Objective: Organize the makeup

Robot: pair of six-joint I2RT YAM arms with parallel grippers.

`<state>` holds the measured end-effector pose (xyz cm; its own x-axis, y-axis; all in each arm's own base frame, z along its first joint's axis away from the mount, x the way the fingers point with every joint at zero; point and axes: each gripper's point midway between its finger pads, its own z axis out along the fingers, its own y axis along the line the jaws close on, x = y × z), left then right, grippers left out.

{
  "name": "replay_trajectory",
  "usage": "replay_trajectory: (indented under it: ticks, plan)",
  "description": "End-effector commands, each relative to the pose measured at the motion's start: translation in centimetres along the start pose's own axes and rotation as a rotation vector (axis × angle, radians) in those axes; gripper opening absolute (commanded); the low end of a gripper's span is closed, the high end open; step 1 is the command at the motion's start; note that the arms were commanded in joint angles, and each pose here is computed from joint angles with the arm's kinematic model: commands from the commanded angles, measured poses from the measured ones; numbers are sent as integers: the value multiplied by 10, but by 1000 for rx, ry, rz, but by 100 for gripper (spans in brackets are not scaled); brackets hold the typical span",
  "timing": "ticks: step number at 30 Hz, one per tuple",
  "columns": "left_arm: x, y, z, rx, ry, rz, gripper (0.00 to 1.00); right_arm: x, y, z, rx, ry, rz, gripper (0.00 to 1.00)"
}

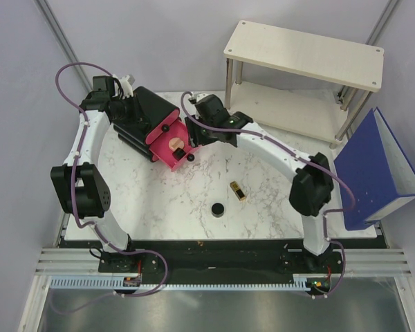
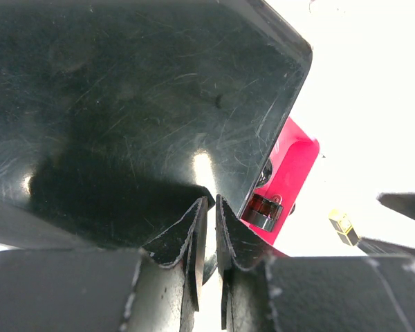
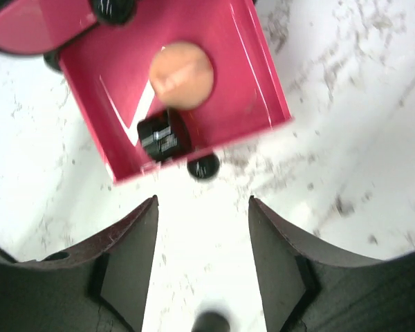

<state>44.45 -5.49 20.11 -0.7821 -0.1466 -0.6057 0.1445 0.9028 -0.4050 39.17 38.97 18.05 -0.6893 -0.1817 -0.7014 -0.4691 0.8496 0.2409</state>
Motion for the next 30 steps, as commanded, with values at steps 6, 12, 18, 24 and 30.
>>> replay_trajectory:
  ticks: [6,12,18,24,30]
  plan:
    - [100,38,16,-124,376,-102,20,103,-7,-73,-15,258,-165,65]
    - [103,38,17,-120,383,-106,20,179,2,-81,-13,470,-269,81]
    - [104,38,15,-119,382,-106,20,226,-1,-72,-26,585,-258,85]
    - [108,38,15,-119,385,-105,20,252,-5,-55,-29,642,-256,84]
    - [108,38,14,-119,384,-103,20,262,-5,-41,-35,656,-256,76]
